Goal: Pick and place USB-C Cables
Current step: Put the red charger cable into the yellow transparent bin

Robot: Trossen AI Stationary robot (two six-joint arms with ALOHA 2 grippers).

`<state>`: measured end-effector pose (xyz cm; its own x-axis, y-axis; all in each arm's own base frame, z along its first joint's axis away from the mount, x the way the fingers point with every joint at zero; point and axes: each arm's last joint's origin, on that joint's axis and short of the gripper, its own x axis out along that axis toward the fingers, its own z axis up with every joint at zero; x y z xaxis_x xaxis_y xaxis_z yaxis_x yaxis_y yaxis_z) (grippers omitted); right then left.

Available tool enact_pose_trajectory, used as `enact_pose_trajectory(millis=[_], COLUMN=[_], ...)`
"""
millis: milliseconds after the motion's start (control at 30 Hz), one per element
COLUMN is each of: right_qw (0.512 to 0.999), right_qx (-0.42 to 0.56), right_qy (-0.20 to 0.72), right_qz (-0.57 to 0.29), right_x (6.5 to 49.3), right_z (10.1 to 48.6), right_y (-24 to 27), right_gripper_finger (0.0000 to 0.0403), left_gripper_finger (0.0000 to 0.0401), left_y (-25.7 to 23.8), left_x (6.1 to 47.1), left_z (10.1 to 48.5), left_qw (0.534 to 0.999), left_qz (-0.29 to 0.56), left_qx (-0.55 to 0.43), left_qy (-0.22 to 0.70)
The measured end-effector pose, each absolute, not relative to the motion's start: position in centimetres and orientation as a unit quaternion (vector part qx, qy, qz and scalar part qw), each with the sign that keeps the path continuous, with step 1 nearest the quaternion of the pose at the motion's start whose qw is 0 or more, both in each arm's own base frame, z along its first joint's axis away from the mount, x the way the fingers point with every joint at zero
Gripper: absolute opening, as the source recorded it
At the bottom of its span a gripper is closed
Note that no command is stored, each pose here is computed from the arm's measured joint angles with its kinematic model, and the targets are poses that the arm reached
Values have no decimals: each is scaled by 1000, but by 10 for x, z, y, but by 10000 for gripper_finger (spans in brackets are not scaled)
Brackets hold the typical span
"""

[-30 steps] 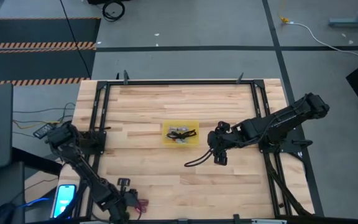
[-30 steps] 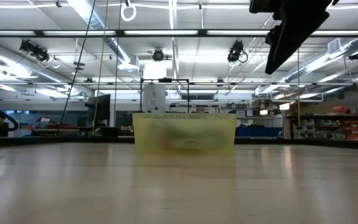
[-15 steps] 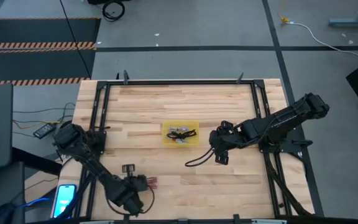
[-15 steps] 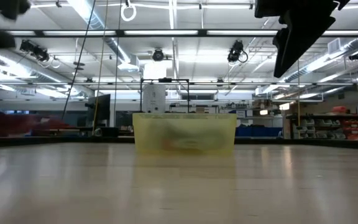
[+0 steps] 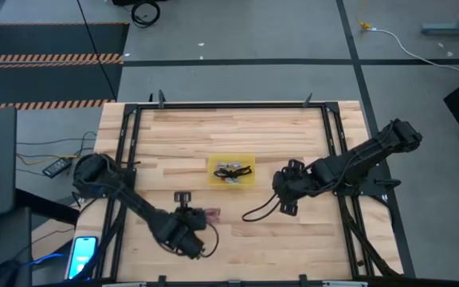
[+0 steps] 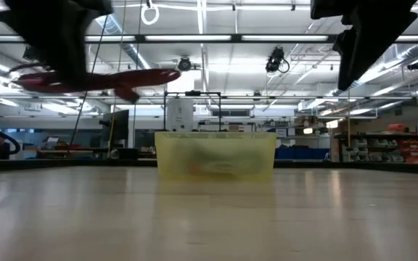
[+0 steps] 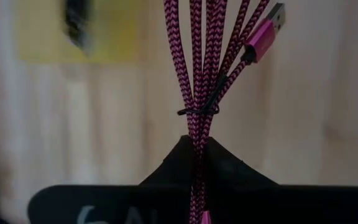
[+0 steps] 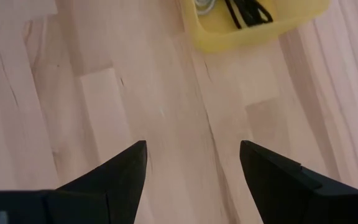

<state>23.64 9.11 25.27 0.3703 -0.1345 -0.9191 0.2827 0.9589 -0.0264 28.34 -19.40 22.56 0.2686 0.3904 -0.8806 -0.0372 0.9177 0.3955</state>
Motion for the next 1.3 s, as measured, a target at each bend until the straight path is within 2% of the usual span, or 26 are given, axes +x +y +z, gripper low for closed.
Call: enact_pose_trajectory(millis=[267,433,567,867,1300], right_qw=[806,813,818,831,856], right_qx=[66,57,57,56,12], right_qy=[573,561,554,535,496], right_qz=[-137,-142,-141,-141,-146], right_x=[222,214,208,197,194], right_z=[251,251,251,251,253], right_y=[105,118,128,144,150], right_gripper_finger=[264,264,264,264,264], left_gripper_finger=[21,21,20,21,21], left_y=[-158,-129,-106,-60,-1], left_x=[307,325,342,379,391], left_z=[232,232,232,239,238], left_qw=[769,763,776,837,844], left_qz=[148,151,135,123,148], left_qx=[206,210,194,144,93], left_qy=[587,592,584,514,507])
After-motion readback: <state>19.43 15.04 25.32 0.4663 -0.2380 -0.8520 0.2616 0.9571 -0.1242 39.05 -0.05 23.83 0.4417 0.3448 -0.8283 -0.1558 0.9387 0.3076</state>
